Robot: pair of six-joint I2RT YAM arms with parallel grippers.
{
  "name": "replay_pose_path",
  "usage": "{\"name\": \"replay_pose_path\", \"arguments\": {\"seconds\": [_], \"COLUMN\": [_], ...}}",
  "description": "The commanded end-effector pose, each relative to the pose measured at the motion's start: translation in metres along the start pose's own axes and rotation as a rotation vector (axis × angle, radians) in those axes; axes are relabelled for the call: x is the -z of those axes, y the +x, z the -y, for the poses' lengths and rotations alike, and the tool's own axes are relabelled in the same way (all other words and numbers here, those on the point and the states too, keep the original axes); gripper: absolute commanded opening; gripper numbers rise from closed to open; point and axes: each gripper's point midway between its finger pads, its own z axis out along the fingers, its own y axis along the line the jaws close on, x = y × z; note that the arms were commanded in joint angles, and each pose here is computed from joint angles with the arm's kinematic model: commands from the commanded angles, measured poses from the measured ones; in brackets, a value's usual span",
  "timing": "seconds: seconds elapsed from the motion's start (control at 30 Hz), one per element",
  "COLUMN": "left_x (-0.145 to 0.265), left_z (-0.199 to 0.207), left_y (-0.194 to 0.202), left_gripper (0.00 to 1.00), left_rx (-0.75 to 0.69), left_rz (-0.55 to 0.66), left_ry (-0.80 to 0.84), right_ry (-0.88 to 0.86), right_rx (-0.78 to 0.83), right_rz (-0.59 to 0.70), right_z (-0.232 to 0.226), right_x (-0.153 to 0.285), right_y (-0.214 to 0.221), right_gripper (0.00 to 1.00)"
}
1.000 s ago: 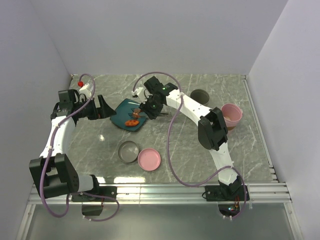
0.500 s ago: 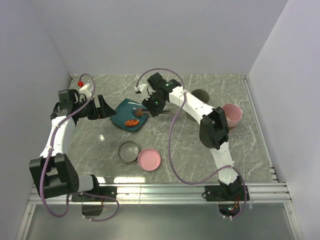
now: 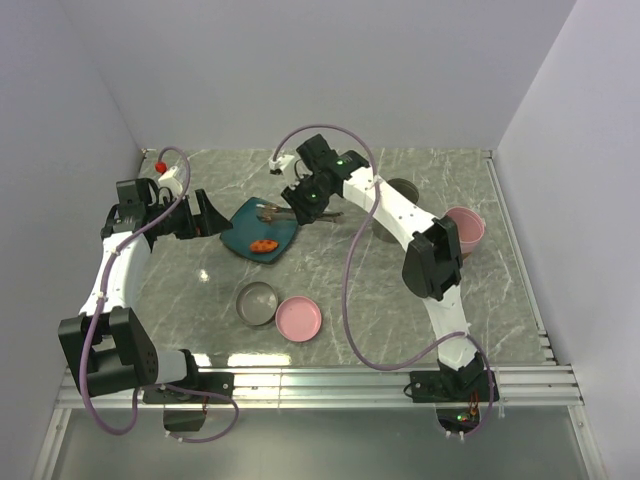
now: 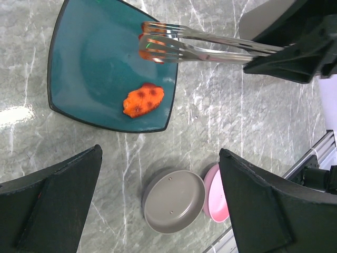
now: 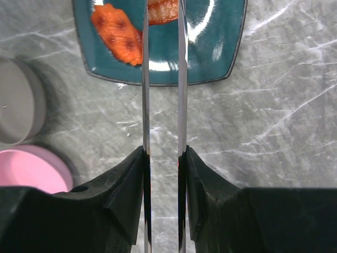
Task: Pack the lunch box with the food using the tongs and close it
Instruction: Pick up the fake food from the plate, then place the fake food in the packing box.
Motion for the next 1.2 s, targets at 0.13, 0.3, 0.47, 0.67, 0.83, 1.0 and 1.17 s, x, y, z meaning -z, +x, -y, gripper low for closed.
{"name": "replay_pose_path", "arguments": {"seconds": [0.13,0.3,0.47,0.67,0.83,1.0,1.17], "left_x": [0.003,0.005,0.007,0.008,0.008,0.006,0.005], "left_z": [0.008,0.01,0.012,0.014,0.016,0.018,0.018], "left_y": [-0.017,-0.02,-0.022,-0.024,-0.027,-0.032,-0.033], "left_gripper": [0.99,0.99,1.0,0.99,0.99,0.99,0.99], "left_rx": [-0.044,-0.054,-0.06,-0.063,-0.064,-0.05,-0.045], "left_rz": [0.029,0.029,0.033,0.036,0.048,0.045,0.052], "left_ry": [0.026,0.023,0.022,0.032,0.042,0.054,0.061], "right_ry": [-0.013,-0.03,-0.014,0.03,0.134,0.204,0.289], "right_rx": [-0.001,-0.025,-0.088,-0.151,-0.247,-0.344,-0.408], "right_rz": [0.126,0.159,0.192,0.225,0.264,0.27,0.24], "right_z": [-0.015,-0.019,-0.002,0.015,0.047,0.063,0.081], "right_x": [0.068,0.09,0.122,0.166,0.219,0.253,0.272], "right_y": [-0.024,-0.025,-0.018,0.009,0.043,0.083,0.124], "right_gripper": [0.37,0.36,0.36,0.36,0.36,0.36,0.36]}}
